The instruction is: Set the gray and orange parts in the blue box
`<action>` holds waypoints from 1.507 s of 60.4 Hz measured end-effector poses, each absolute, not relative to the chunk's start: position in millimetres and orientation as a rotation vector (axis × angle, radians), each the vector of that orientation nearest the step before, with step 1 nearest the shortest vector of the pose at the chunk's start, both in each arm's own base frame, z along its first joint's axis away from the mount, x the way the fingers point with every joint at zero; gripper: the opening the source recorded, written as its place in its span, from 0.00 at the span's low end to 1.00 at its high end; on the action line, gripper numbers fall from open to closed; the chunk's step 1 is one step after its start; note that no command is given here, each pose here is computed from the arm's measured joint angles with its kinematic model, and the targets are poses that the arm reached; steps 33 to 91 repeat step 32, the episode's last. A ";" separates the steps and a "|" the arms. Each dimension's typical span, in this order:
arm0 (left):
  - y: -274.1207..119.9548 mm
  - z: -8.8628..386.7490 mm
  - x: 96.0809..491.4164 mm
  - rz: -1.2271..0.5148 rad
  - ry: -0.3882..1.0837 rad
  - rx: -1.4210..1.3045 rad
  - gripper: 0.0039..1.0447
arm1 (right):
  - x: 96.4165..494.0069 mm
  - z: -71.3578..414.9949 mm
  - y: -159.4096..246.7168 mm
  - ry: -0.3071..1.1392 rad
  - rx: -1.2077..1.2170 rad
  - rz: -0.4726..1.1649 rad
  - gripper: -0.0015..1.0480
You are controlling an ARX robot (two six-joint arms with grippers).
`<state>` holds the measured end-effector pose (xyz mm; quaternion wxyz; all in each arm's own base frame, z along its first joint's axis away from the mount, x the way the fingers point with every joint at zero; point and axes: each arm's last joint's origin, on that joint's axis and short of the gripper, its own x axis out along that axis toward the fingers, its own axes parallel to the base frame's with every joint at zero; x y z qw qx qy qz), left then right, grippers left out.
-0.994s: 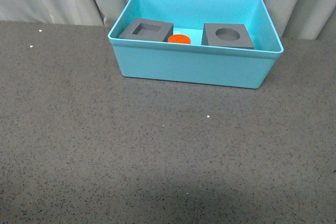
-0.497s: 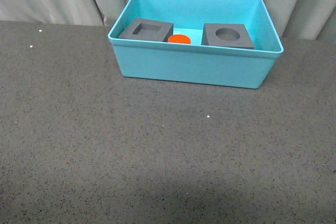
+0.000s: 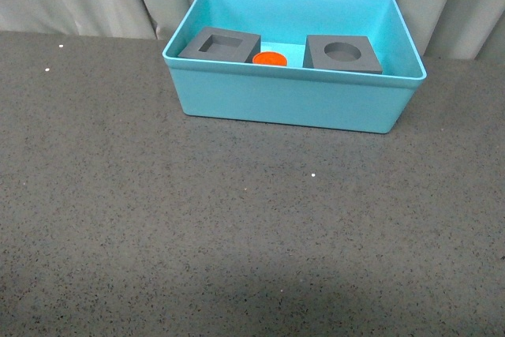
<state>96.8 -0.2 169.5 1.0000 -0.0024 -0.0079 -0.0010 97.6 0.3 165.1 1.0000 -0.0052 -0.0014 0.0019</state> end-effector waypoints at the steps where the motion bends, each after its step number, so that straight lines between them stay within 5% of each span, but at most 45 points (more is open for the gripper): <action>1: -0.2 169.5 96.8 -0.002 -0.016 -0.005 0.94 | 97.6 165.1 0.3 -0.003 -0.010 0.004 0.44; 19: -0.2 169.5 96.8 -0.002 -0.016 -0.005 0.94 | 97.6 165.1 0.3 -0.003 -0.009 0.004 0.93; 91: -0.2 169.5 96.8 -0.002 -0.016 -0.004 0.94 | 97.6 165.1 0.3 -0.003 -0.009 0.004 0.91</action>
